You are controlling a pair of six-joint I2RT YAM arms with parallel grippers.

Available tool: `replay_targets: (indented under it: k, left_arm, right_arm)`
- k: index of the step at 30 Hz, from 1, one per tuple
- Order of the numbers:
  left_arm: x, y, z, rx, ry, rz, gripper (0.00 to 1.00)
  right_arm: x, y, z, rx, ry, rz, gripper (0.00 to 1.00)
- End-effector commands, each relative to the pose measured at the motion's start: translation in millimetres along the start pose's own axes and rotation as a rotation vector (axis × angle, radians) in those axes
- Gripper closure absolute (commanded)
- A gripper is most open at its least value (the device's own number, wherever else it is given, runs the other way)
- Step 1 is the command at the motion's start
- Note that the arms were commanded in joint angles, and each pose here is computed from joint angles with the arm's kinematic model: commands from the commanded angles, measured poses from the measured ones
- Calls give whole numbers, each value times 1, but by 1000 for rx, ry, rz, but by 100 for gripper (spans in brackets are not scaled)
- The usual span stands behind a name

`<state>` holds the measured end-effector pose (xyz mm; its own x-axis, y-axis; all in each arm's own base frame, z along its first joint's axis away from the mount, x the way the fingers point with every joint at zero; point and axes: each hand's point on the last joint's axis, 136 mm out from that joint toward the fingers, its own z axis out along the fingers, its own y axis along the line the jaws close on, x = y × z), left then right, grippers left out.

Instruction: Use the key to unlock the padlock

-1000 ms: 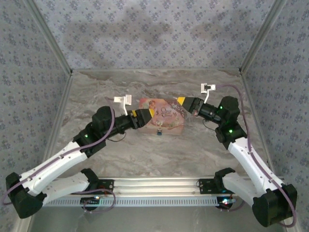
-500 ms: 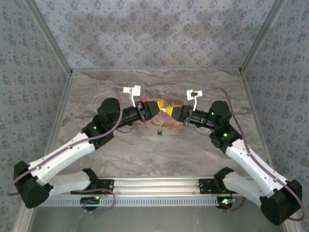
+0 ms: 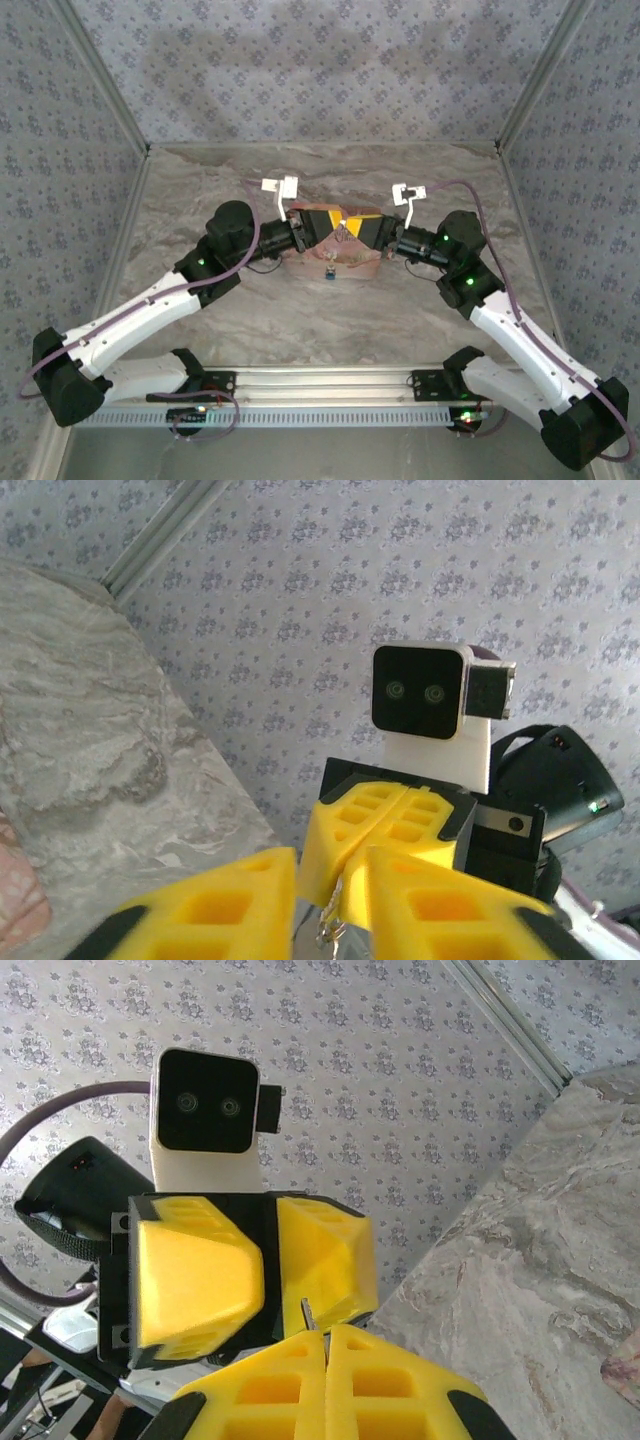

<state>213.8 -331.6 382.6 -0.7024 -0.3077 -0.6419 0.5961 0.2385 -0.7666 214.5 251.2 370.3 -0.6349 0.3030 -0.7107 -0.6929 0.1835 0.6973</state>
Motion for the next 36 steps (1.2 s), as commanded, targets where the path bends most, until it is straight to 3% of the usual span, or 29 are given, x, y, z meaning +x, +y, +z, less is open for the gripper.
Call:
replay_targets:
  k: [1, 5, 18, 26, 29, 31, 33, 36]
  left_arm:
    - [-9, -24, 1, 66, -6, 34, 87]
    - [-9, -25, 3, 65, -3, 37, 100]
    - [-15, -29, 7, 66, -5, 53, 100]
    - [-10, -23, 1, 47, -10, 37, 100]
    - [-8, -21, 2, 49, -9, 27, 100]
    - [-9, -21, 3, 47, -12, 26, 100]
    - [-10, -22, 4, 49, -17, 29, 100]
    - [-12, -23, 4, 48, -21, 31, 100]
  right_arm:
    - [-19, 19, -4, -41, -63, -39, 100]
    - [-16, 19, -3, -43, -53, -36, 100]
    - [9, 15, 5, -44, 44, -35, 100]
    - [-18, 6, -11, -4, -73, -15, 100]
    - [-17, 7, -8, -11, -59, -12, 100]
    - [-14, 10, -6, -26, -50, -13, 88]
    - [-15, 12, -7, -28, -58, -10, 66]
    - [-16, 12, -8, -23, -68, -10, 56]
